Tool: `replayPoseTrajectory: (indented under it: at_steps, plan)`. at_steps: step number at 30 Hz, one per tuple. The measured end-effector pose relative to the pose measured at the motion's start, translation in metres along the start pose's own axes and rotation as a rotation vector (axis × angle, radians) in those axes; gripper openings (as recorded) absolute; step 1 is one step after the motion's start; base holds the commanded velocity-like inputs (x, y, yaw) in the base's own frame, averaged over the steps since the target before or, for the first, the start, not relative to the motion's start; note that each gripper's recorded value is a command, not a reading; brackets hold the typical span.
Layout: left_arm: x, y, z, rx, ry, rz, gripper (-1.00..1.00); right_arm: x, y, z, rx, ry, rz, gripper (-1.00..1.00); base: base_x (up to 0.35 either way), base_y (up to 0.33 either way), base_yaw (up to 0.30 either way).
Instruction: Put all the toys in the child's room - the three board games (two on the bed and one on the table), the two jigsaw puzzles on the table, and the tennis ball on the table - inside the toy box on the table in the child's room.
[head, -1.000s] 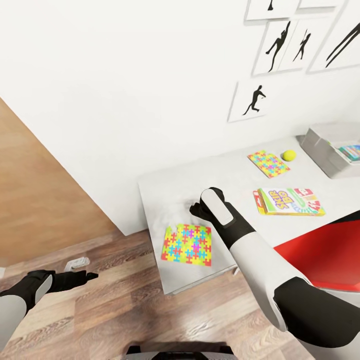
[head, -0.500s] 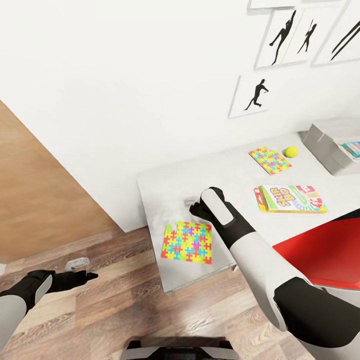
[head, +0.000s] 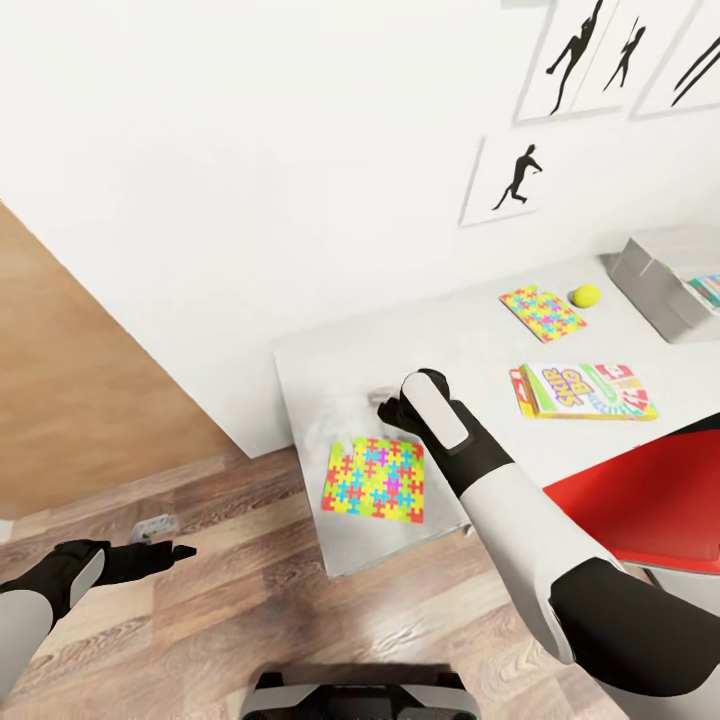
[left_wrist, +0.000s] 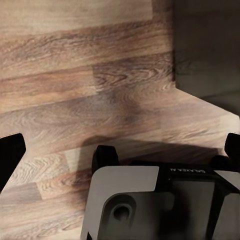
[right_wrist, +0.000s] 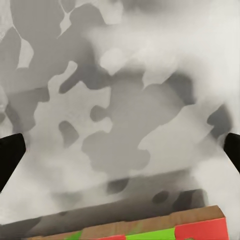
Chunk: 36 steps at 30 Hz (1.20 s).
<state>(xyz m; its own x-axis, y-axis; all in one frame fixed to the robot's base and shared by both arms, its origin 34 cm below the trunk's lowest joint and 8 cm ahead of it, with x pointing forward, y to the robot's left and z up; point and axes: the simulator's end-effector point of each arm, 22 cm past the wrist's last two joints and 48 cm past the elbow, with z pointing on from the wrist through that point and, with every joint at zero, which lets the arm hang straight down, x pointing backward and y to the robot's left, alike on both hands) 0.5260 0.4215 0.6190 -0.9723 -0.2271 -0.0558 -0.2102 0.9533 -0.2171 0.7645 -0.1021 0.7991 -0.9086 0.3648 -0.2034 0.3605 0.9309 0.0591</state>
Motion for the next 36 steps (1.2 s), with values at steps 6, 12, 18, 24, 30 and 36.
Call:
replayPoseTrajectory:
  at_steps: [6, 12, 18, 24, 30, 36]
  plan:
    - [0.0003, 0.0003, 0.0005, 0.0, 0.001, 0.0, 1.0, -0.0003, 0.0051, -0.001, -0.021, -0.001, 0.021, 1.0, -0.084, 0.0, 0.0]
    - [0.0005, 0.0003, 0.0005, 0.0, 0.001, -0.001, 1.0, 0.0, 0.0053, -0.0012, -0.022, -0.001, 0.021, 1.0, -0.013, 0.0, 0.0]
    - [0.0003, 0.0003, 0.0006, 0.0, 0.001, -0.001, 1.0, 0.0001, 0.0052, -0.0011, -0.022, -0.001, 0.02, 1.0, -0.057, 0.0, 0.0]
    - [0.0004, 0.0002, 0.0007, -0.001, 0.001, 0.0, 1.0, 0.0, 0.0057, -0.0012, -0.024, -0.001, 0.023, 1.0, -0.045, 0.0, 0.0]
    - [0.0005, 0.0001, 0.0007, 0.0, 0.001, 0.0, 1.0, -0.0006, 0.0085, -0.0015, -0.038, -0.004, 0.013, 1.0, -0.131, 0.0, 0.0]
    - [0.0001, 0.0, 0.0003, 0.0, -0.001, 0.001, 1.0, -0.0003, 0.0115, -0.002, -0.053, -0.004, 0.0, 1.0, -0.017, 0.0, 0.0]
